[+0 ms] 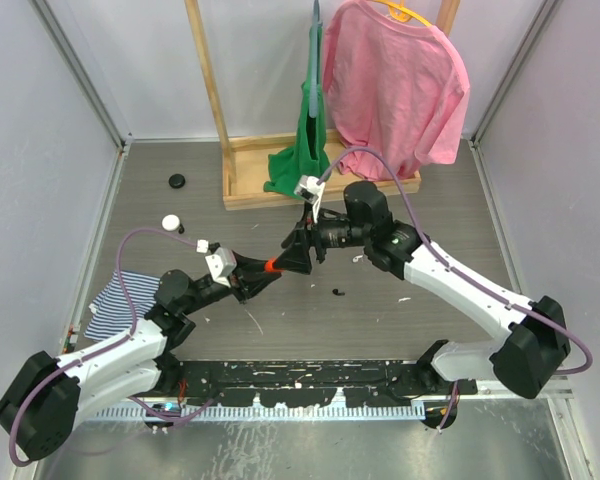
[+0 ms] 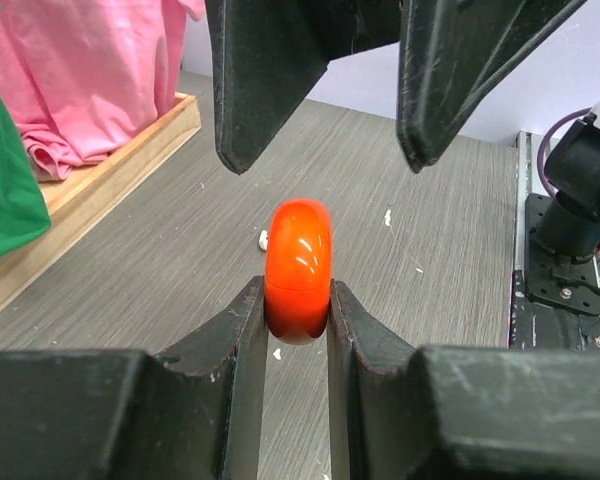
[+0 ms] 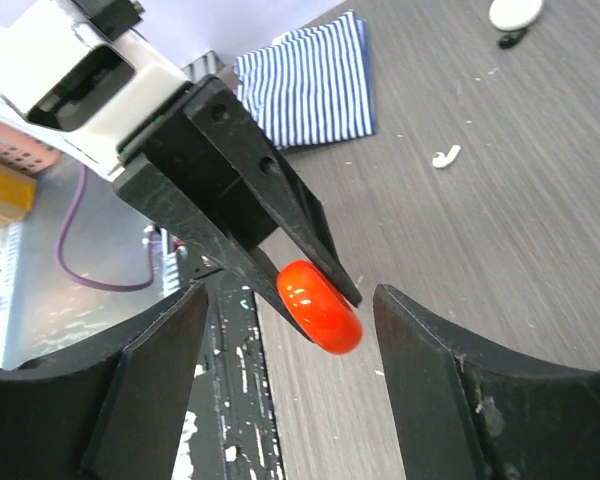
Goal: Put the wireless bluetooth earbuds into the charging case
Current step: Close the charging case, then place the charging case at the center of the board.
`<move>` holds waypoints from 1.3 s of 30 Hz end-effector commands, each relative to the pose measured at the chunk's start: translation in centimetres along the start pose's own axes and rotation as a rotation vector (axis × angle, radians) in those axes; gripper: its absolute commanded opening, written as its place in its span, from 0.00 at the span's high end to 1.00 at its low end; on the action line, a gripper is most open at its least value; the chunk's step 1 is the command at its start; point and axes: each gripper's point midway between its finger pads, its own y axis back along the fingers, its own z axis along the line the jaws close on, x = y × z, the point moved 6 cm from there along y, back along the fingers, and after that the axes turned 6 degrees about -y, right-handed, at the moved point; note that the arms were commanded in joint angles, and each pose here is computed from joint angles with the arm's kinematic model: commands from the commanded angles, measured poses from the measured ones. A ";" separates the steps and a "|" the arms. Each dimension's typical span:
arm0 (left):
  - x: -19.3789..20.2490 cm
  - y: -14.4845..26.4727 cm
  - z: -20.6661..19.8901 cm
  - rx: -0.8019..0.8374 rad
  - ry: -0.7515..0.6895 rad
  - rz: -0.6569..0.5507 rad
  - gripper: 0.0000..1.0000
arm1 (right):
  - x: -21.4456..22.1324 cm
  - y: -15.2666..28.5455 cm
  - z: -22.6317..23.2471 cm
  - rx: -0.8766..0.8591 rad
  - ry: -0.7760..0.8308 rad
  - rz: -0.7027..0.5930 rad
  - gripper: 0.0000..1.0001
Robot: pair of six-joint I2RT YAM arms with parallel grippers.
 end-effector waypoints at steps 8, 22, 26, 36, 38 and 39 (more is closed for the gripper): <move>-2.5 -1.2 0.0 0.045 -0.031 -0.064 1.00 | 1.4 3.0 -0.9 0.134 0.311 -0.025 0.25; -2.3 -1.9 -1.1 0.189 -0.010 -0.038 1.00 | 4.9 2.7 -2.3 0.014 0.642 0.043 0.26; -2.3 -2.0 -1.2 0.208 -0.001 -0.031 1.00 | 4.5 2.4 -2.3 0.011 0.649 0.019 0.29; -0.6 -3.7 1.2 0.032 0.141 0.086 1.00 | 4.7 4.0 -3.8 0.245 0.580 -0.058 0.28; -0.1 -4.3 1.9 -0.031 0.198 0.108 1.00 | 4.8 4.6 -4.0 0.297 0.555 -0.090 0.27; 0.2 -4.5 2.3 -0.062 0.232 0.122 1.00 | 4.8 4.9 -4.0 0.322 0.547 -0.110 0.27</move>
